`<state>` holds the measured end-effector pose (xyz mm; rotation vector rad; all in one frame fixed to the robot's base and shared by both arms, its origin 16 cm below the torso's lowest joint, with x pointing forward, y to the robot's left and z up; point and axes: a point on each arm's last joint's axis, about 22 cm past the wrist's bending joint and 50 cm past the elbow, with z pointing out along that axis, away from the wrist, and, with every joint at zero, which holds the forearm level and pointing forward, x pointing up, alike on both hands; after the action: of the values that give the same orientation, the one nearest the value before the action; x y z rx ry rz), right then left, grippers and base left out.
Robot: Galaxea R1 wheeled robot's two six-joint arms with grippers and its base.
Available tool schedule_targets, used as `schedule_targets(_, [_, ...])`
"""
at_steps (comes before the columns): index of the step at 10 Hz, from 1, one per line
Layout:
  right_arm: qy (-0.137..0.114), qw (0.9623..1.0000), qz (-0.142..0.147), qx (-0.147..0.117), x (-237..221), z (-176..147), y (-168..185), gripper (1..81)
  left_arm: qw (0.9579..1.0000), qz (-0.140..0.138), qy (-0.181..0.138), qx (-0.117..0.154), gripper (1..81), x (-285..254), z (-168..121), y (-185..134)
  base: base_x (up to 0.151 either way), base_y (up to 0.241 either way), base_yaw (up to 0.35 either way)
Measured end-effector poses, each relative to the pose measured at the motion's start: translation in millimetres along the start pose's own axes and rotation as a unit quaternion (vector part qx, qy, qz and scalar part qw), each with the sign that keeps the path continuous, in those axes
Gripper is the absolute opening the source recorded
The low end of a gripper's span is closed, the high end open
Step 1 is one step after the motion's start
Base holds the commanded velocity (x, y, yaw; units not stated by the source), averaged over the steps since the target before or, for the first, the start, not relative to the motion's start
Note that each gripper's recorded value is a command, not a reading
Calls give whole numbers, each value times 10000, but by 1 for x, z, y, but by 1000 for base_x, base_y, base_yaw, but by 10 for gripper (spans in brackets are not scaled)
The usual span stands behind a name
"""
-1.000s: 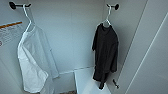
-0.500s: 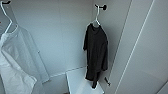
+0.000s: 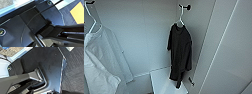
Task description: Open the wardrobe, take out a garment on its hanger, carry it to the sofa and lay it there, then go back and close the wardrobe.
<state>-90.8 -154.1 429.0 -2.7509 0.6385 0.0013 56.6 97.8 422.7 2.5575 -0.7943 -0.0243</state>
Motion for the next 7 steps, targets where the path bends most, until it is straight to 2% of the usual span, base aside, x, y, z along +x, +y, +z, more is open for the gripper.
schedule_targets(4, [1, 10000, 5, -8, 0, 0, 1, 811, 9985, 193, 158, -498, 811, 54, -19, 12, 0, 0, 0])
schedule_targets(7, [5, 10000, 5, -19, 0, -1, 3, 811, 9939, 593, 479, -802, 811, 149, -41, 27, 0, 0, 0])
